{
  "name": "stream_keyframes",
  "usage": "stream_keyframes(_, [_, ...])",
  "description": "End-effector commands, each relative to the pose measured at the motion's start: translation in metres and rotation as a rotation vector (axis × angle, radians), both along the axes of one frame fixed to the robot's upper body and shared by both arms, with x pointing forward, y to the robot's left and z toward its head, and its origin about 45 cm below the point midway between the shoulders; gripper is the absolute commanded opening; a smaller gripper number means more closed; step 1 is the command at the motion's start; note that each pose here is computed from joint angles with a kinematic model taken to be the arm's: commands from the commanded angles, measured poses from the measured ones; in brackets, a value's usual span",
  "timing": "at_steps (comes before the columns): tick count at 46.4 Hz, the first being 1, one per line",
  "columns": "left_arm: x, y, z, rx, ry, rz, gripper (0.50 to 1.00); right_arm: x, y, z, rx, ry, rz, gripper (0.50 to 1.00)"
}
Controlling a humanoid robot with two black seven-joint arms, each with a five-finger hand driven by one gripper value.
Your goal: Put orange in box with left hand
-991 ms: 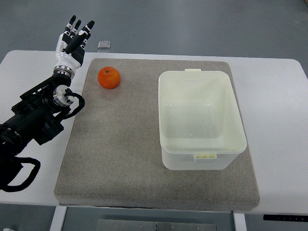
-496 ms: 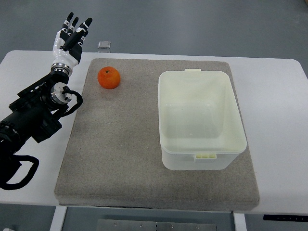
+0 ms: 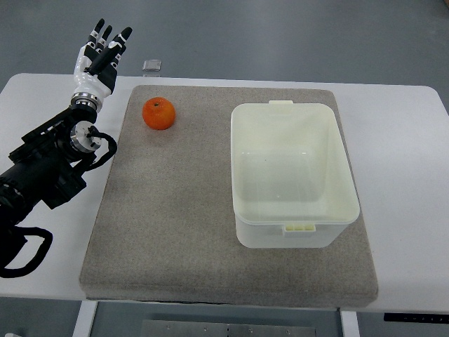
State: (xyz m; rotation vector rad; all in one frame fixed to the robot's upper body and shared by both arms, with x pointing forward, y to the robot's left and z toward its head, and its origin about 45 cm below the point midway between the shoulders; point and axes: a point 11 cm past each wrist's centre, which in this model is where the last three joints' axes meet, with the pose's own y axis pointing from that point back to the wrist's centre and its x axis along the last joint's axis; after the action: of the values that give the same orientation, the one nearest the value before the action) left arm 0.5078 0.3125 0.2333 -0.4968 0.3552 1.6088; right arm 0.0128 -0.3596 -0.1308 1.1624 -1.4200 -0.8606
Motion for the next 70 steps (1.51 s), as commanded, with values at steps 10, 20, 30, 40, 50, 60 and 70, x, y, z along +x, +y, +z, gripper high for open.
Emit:
stream_keyframes(10, [-0.002, -0.028, 0.002, 0.254, 0.008, -0.206, 0.992, 0.0, 0.0, 0.0, 0.0, 0.0, 0.0, 0.926])
stream_keyframes(20, [0.0, -0.022, 0.015, 0.434, 0.014, -0.281, 0.992, 0.0, 0.0, 0.0, 0.0, 0.0, 0.0, 0.926])
stream_keyframes(30, [0.006, -0.018, 0.059, 0.663, -0.025, -0.431, 0.99, 0.0, 0.0, 0.0, 0.0, 0.0, 0.0, 0.926])
stream_keyframes(40, [0.001, -0.002, 0.099, 0.928, -0.035, -0.653, 0.99, 0.0, 0.0, 0.0, 0.0, 0.0, 0.0, 0.926])
stream_keyframes(50, [-0.013, 0.008, 0.094, 1.254, 0.0, -0.817, 0.984, 0.0, 0.0, 0.0, 0.0, 0.0, 0.0, 0.926])
stream_keyframes(60, [-0.032, 0.003, 0.077, 1.429, 0.018, -0.976, 0.984, 0.0, 0.0, 0.0, 0.0, 0.0, 0.0, 0.926])
stream_keyframes(70, [-0.031, -0.002, 0.091, 1.657, -0.027, -1.059, 0.984, 0.0, 0.0, 0.0, 0.0, 0.0, 0.0, 0.926])
